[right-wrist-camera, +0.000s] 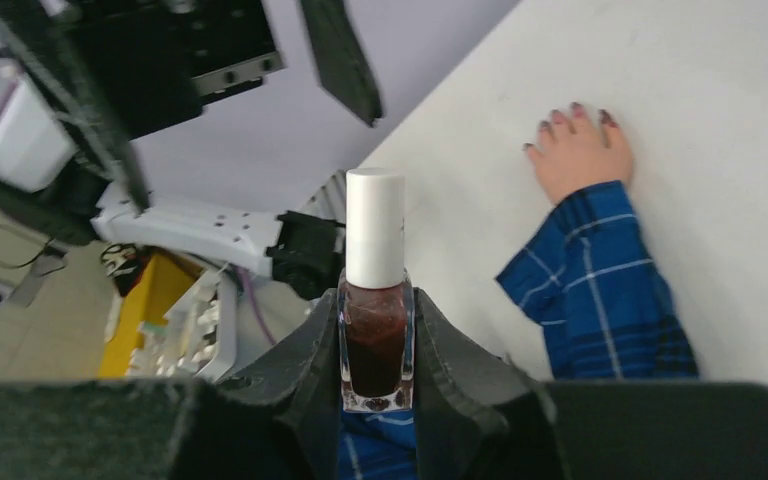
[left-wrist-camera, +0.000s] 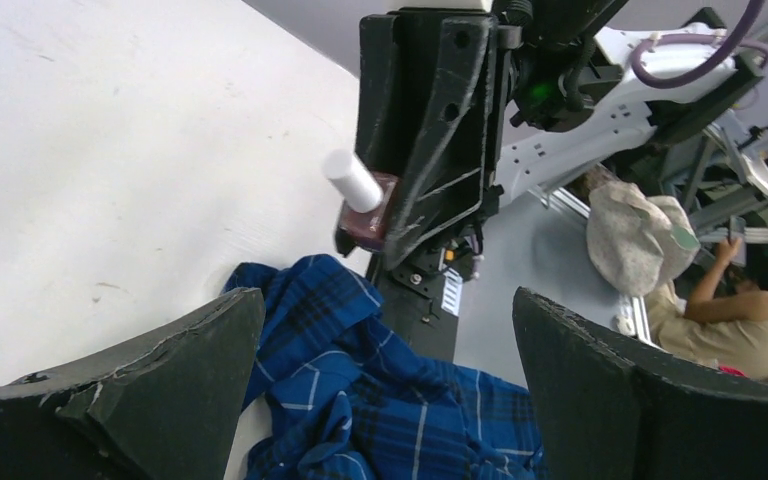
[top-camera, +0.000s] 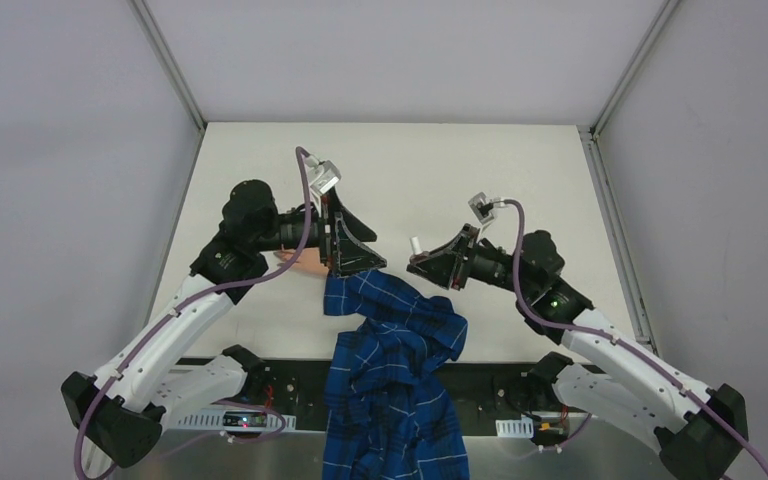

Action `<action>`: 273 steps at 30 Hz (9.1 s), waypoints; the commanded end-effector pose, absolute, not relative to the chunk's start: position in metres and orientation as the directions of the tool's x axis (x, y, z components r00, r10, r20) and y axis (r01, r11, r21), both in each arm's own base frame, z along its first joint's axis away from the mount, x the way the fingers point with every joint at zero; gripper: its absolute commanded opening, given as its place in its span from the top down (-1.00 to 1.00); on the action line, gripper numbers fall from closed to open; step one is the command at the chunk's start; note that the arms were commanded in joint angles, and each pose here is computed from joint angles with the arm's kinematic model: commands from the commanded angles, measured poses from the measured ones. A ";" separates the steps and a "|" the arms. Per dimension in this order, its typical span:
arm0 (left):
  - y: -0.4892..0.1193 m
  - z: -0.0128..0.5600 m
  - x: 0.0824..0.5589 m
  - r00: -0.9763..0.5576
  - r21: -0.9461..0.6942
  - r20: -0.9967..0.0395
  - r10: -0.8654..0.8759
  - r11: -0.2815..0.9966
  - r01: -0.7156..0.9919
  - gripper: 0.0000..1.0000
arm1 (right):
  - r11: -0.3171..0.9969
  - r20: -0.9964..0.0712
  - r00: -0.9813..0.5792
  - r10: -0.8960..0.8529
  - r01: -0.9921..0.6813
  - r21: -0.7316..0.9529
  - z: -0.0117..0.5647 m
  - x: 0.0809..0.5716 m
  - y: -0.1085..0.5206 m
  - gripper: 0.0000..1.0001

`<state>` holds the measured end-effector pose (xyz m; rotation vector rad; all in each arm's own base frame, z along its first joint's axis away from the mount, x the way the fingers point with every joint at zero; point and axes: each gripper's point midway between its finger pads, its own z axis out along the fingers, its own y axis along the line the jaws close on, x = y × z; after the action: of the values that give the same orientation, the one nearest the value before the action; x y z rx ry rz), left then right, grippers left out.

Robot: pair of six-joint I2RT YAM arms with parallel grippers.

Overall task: Paint the nails
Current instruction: Unscrew the nail polish bottle.

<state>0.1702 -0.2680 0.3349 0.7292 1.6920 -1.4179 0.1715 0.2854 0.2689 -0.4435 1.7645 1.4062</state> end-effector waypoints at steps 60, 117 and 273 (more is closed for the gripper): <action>-0.308 0.343 0.111 -0.554 -0.559 -0.829 0.082 -0.089 0.824 1.00 | 0.027 -0.818 -0.565 0.113 -0.821 0.570 0.306 0.112 0.315 1.00; -0.273 0.280 0.212 -0.632 -0.583 -0.767 -0.109 0.529 0.617 0.12 | 0.927 -0.981 -0.175 0.087 -0.345 0.144 0.246 0.297 0.339 1.00; -0.251 0.280 0.229 -0.625 -0.596 -0.756 -0.194 0.600 0.533 1.00 | 0.841 -0.955 -0.109 0.277 -0.452 0.296 0.291 0.288 0.341 1.00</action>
<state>0.2579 -0.2419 0.2865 0.1897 1.9003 -0.9881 0.2405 0.3699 0.2395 -0.4524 1.6763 0.7402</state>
